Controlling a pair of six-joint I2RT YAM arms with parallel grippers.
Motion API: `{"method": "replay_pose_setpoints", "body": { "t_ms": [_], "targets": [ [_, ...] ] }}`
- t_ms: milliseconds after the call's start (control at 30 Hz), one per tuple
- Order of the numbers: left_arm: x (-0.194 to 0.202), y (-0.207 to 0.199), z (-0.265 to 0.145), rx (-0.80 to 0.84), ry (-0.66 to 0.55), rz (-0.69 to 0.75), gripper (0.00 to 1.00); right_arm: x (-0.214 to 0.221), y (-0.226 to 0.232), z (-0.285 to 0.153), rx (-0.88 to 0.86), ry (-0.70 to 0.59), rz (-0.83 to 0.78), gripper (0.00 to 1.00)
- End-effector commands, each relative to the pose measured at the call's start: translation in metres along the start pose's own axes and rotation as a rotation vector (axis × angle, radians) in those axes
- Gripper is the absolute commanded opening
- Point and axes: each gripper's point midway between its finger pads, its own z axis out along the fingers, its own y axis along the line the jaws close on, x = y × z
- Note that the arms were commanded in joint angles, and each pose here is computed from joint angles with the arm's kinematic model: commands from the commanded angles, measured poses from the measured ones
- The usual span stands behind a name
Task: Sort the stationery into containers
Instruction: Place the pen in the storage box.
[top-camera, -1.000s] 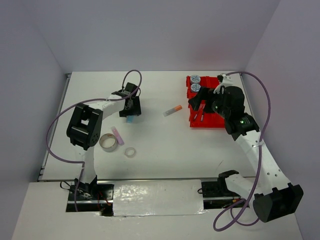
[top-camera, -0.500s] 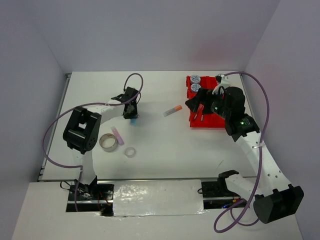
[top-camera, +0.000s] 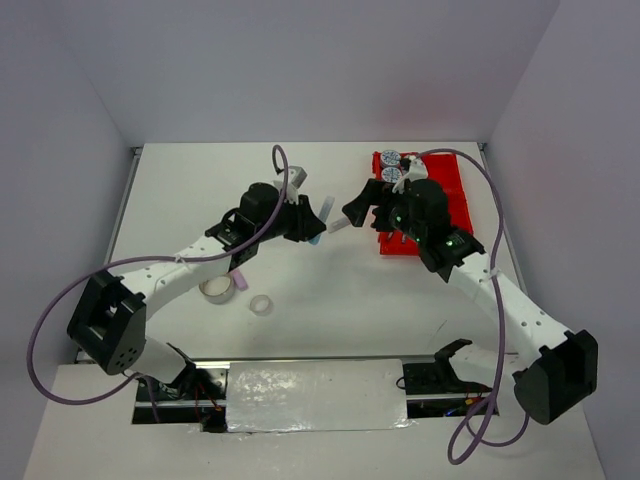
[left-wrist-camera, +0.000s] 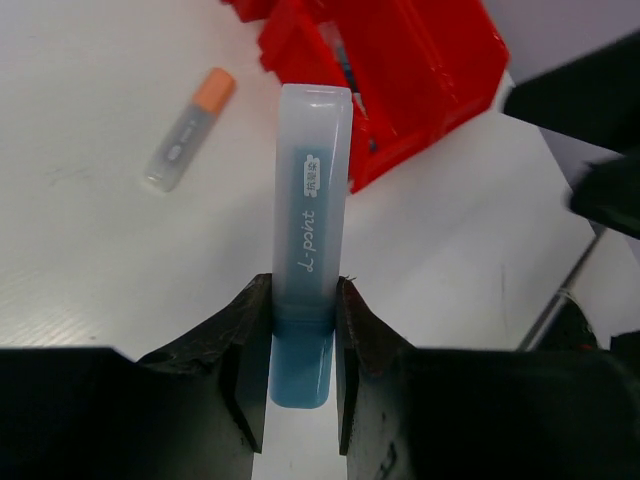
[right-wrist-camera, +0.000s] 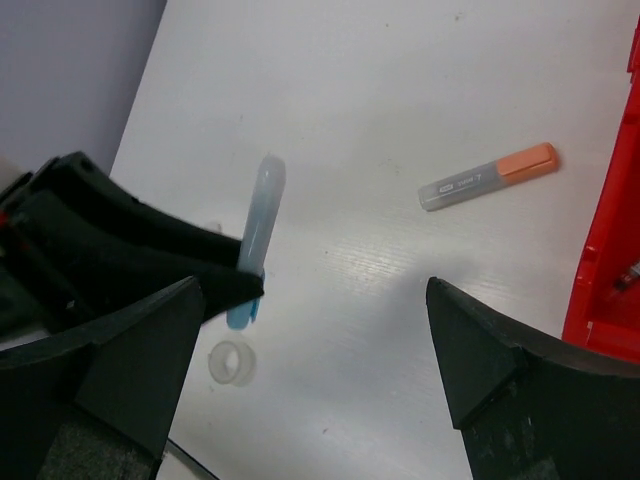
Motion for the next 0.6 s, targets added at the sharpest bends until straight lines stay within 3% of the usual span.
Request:
{"method": "replay_pose_setpoints", "body": {
  "t_ms": [0, 300, 467, 567],
  "targets": [
    [-0.009, -0.042, -0.006, 0.180, -0.081, 0.031, 0.00, -0.027, -0.001, 0.011, 0.098, -0.119, 0.048, 0.98],
    [-0.027, -0.071, -0.022, 0.287, -0.169, 0.037, 0.00, 0.017, 0.015, 0.038, 0.013, -0.001, 0.089, 0.79],
    [-0.020, -0.076, -0.019, 0.331, -0.144, 0.025, 0.00, 0.029, 0.027, 0.051, -0.058, 0.035, 0.121, 0.72],
    [-0.017, -0.076, -0.014, 0.337, -0.133, 0.016, 0.06, 0.034, 0.036, 0.058, -0.100, 0.059, 0.127, 0.58]
  ]
}}
